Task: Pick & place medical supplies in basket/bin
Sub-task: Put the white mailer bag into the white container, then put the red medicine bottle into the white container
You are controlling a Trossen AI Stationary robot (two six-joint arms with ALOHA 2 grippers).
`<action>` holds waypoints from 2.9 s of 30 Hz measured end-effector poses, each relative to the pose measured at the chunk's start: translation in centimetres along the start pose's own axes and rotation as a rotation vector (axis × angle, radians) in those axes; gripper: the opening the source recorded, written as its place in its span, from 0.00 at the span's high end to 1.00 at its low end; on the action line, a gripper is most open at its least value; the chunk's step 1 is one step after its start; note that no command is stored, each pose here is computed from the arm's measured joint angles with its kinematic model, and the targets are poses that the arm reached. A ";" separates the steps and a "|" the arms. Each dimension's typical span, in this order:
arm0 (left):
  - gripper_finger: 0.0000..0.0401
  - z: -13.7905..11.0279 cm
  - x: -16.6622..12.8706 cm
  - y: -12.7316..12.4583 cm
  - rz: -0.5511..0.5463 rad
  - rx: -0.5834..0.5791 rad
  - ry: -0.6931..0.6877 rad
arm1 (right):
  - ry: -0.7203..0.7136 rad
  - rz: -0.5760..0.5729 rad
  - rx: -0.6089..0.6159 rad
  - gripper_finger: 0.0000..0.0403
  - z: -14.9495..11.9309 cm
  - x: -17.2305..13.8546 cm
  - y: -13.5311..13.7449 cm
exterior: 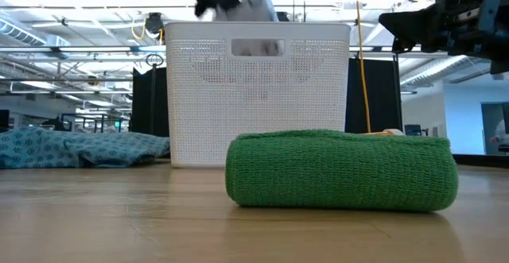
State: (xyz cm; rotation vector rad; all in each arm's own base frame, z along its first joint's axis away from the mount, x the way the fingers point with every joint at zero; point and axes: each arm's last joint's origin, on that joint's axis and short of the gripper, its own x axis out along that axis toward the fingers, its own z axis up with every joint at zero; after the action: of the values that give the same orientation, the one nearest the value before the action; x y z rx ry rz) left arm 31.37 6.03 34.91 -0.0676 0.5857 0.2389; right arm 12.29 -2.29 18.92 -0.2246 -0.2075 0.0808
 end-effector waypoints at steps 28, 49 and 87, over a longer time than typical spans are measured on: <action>0.76 -4.6 9.5 1.2 -0.103 -0.038 0.306 | 0.018 0.003 -0.003 1.00 -0.2 0.0 0.0; 0.16 1.7 6.3 -0.3 0.100 0.106 0.151 | 0.027 0.004 0.001 1.00 -0.3 0.0 0.0; 0.99 -18.8 -8.5 -5.4 -0.125 0.072 -0.600 | 0.079 0.013 0.047 1.00 -0.8 0.0 0.1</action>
State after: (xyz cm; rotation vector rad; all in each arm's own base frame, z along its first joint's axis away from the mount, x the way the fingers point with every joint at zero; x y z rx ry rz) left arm 15.66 -3.42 23.93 0.0379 -0.0076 0.1063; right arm 12.44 -2.33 18.11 -0.1815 -0.1249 0.0889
